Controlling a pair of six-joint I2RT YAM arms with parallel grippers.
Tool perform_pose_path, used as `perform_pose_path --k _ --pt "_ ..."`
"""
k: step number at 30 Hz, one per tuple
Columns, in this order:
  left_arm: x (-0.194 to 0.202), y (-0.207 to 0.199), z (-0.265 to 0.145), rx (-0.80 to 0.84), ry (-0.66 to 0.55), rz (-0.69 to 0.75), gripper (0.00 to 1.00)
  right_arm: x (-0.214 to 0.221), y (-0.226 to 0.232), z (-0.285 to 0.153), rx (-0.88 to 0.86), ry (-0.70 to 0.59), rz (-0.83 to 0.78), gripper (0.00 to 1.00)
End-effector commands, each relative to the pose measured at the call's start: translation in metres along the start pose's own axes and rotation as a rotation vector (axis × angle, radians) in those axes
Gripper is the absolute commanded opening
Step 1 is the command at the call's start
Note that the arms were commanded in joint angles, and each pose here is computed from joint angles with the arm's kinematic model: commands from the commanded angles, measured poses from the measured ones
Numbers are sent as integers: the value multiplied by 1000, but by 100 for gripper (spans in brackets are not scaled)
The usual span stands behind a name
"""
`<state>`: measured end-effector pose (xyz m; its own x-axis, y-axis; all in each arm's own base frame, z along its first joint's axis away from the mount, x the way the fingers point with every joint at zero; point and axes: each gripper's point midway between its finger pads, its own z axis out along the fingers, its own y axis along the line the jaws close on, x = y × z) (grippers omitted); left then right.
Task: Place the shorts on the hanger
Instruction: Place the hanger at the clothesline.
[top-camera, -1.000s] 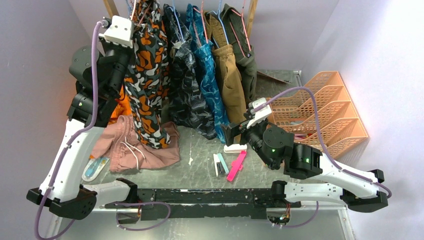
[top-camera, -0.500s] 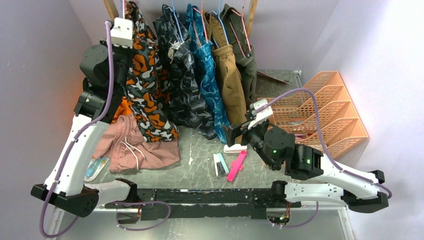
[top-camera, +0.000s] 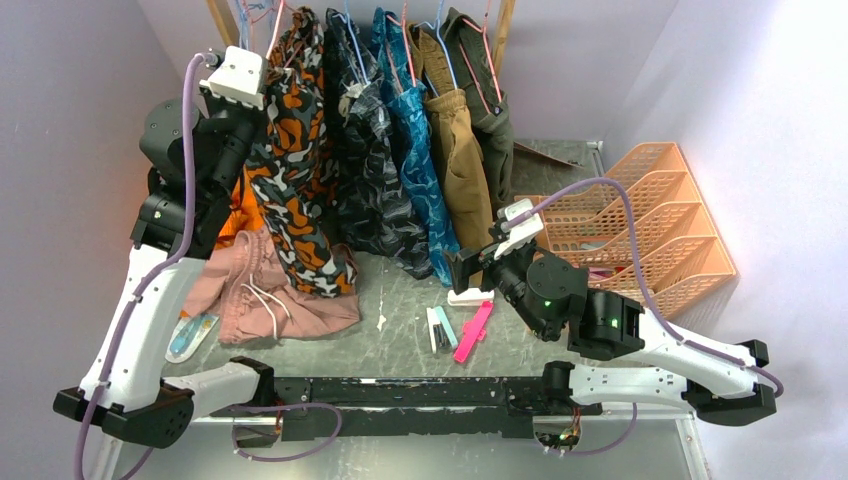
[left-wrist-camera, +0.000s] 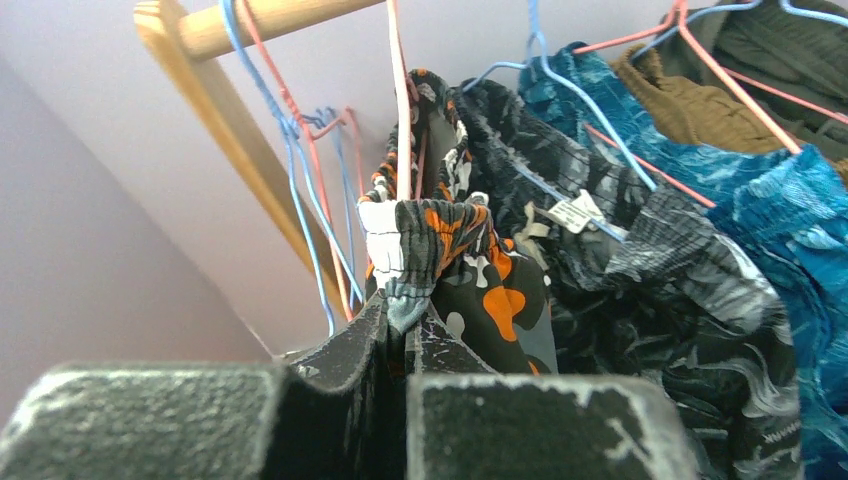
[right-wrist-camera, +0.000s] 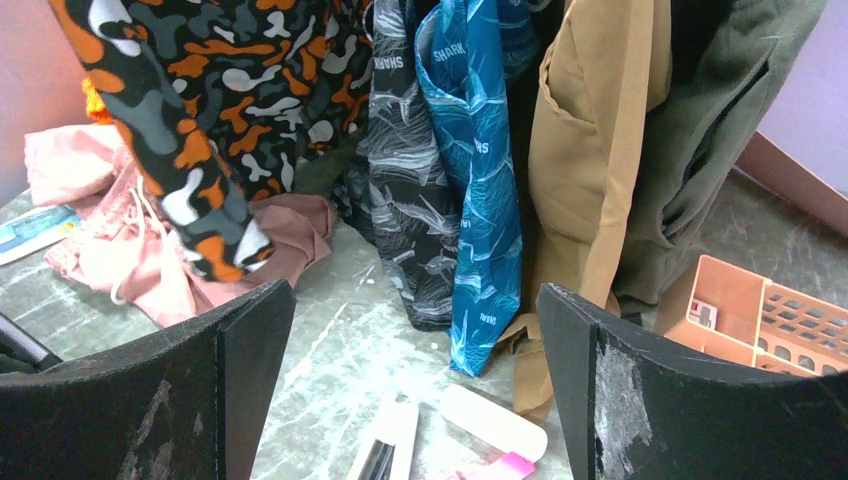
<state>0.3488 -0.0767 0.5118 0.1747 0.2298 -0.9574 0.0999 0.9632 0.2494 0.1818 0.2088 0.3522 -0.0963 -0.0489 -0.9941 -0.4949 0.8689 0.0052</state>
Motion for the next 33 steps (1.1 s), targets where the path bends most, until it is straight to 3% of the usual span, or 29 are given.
perform_pose_path --k 1,12,18,28,33 --pt "-23 -10 -1 76 -75 -25 7 -4 -1 1 6 -11 1 96" --pt "-22 20 25 -118 -53 -34 7 -3 0 4 11 -9 -25 96" --pt "6 28 33 -172 7 -79 7 0 -2 1 12 -7 -19 96" --pt "33 10 29 -45 5 -128 7 10 -2 -1 0 15 0 96" --pt "8 7 26 -4 -84 -130 7 11 0 0 -4 20 1 96"
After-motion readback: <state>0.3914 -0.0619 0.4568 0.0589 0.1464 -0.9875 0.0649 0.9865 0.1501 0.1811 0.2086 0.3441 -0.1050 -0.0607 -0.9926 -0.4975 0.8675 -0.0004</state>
